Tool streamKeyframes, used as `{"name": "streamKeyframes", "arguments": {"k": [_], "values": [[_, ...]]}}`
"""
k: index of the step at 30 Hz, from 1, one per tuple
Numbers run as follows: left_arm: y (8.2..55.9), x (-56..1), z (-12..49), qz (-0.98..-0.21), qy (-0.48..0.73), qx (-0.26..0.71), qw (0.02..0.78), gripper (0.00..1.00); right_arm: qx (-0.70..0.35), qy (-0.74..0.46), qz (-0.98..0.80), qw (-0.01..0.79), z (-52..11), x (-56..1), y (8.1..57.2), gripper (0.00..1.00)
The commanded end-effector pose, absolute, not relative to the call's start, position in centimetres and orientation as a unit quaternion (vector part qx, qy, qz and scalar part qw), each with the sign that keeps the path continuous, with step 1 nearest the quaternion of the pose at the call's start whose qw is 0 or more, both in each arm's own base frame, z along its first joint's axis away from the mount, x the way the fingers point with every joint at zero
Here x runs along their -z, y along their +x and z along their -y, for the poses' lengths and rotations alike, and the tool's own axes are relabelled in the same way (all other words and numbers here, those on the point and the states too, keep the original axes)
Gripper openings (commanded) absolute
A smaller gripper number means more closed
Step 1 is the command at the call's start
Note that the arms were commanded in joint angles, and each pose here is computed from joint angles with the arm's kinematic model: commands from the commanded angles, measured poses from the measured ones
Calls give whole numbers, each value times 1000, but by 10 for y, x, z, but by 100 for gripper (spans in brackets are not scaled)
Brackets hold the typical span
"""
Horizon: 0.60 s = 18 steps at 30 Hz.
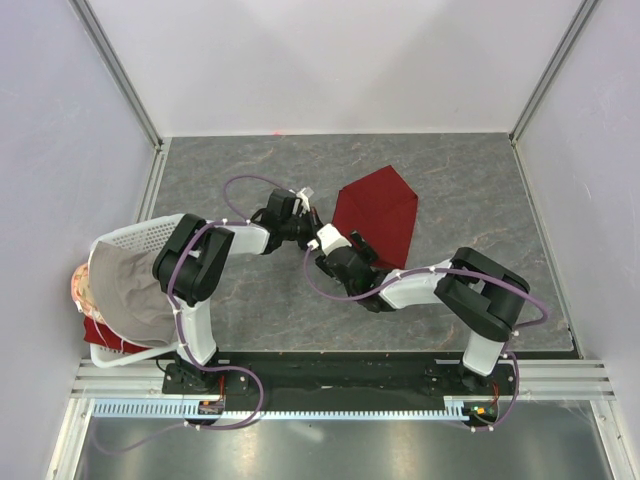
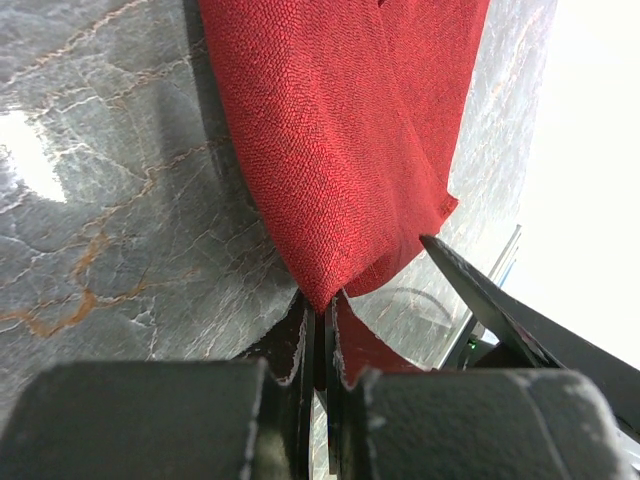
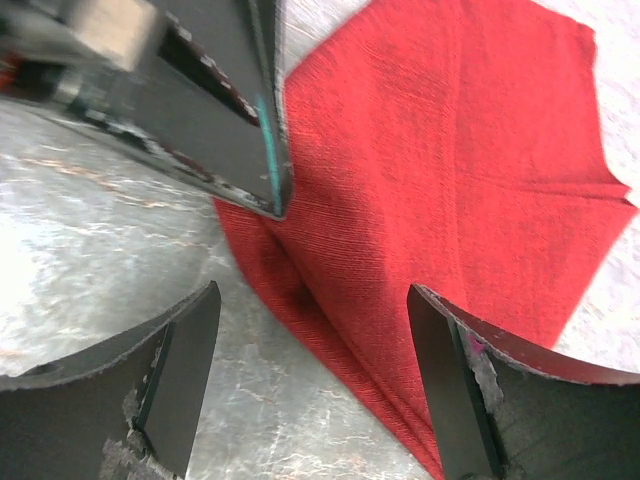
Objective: Fold the napkin, place the utensils inside, and roll it up
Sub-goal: Roll the napkin with the utensil
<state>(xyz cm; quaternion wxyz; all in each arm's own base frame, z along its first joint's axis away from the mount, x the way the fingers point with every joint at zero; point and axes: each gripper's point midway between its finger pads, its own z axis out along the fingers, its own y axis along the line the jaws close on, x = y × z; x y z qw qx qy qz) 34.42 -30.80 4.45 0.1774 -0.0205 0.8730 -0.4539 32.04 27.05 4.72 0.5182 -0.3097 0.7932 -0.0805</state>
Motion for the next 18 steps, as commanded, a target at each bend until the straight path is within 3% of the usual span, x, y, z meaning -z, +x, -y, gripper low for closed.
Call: {"name": "streamKeyframes", "arguments": {"k": [1,9,18], "values": [[344,-65,309,-862,-20,476,176,2,126,-281,-788,534,-265,-56,333,84],[344,-67,300,-862,-25,473,181,2,146,-274,-799,515,-248,-40,324,81],[345,-68,294,-860,-28,474,186,2,157,-267,-803,510,-238,-34,321,69]]}}
